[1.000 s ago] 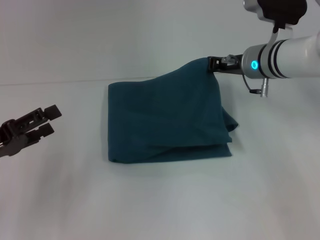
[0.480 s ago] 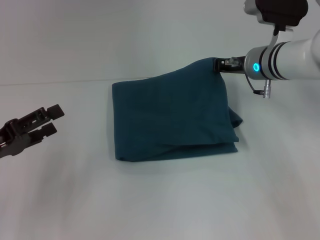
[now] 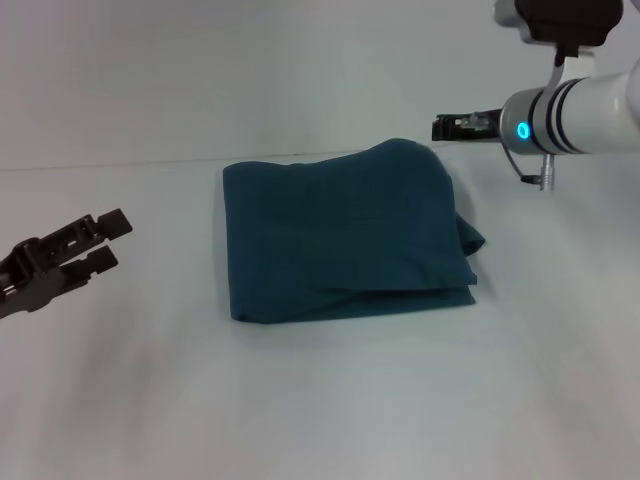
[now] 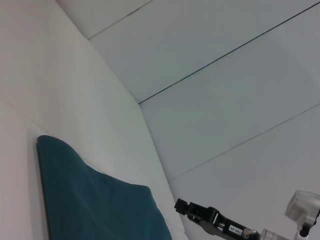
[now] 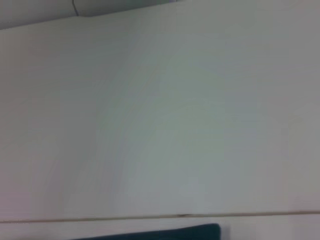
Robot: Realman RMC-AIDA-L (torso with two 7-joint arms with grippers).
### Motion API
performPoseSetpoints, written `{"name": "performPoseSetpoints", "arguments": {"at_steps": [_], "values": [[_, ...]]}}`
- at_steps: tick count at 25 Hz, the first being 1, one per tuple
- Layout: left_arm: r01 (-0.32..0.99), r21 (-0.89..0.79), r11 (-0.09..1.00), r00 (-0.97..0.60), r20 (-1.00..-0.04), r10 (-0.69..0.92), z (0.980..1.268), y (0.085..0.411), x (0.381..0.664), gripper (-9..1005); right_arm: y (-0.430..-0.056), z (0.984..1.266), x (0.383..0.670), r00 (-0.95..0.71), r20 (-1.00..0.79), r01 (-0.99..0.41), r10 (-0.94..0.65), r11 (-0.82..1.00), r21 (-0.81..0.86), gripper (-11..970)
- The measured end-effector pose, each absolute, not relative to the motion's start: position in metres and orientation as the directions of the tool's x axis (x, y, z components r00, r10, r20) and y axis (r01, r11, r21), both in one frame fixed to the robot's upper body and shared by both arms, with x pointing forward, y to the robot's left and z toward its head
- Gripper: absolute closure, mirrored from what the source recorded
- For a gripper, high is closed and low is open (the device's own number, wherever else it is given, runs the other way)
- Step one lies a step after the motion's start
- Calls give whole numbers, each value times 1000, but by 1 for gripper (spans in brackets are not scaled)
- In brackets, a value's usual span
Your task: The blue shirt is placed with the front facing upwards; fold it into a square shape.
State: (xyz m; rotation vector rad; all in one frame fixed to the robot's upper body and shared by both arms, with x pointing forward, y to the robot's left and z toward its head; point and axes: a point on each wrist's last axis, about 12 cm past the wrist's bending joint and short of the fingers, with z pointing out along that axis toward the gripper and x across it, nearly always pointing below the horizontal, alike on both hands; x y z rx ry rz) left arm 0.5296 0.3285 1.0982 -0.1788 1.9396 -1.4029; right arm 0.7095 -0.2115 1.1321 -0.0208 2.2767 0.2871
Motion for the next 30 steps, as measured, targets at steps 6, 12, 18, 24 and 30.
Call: {"name": "performPoseSetpoints", "arguments": {"at_steps": [6, 12, 18, 24, 30], "values": [[290, -871, 397, -728, -470, -499, 1098, 328, 530, 60, -226, 1142, 714, -676, -729, -80, 110, 972, 221, 643], [288, -869, 402, -727, -472, -500, 1098, 329, 530, 60, -229, 1150, 706, -735, -669, -135, 108, 944, 300, 536], [311, -857, 411, -733, -492, -469, 1105, 336, 528, 60, -239, 1159, 678, -767, -631, -301, 119, 802, 517, 501], [338, -839, 427, -728, -520, -446, 1113, 344, 526, 60, -265, 1166, 649, -747, -647, -399, 153, 676, 620, 359], [348, -839, 419, -734, -521, -436, 1115, 345, 524, 60, -282, 1163, 635, -734, -660, -411, 162, 667, 621, 170]]}}
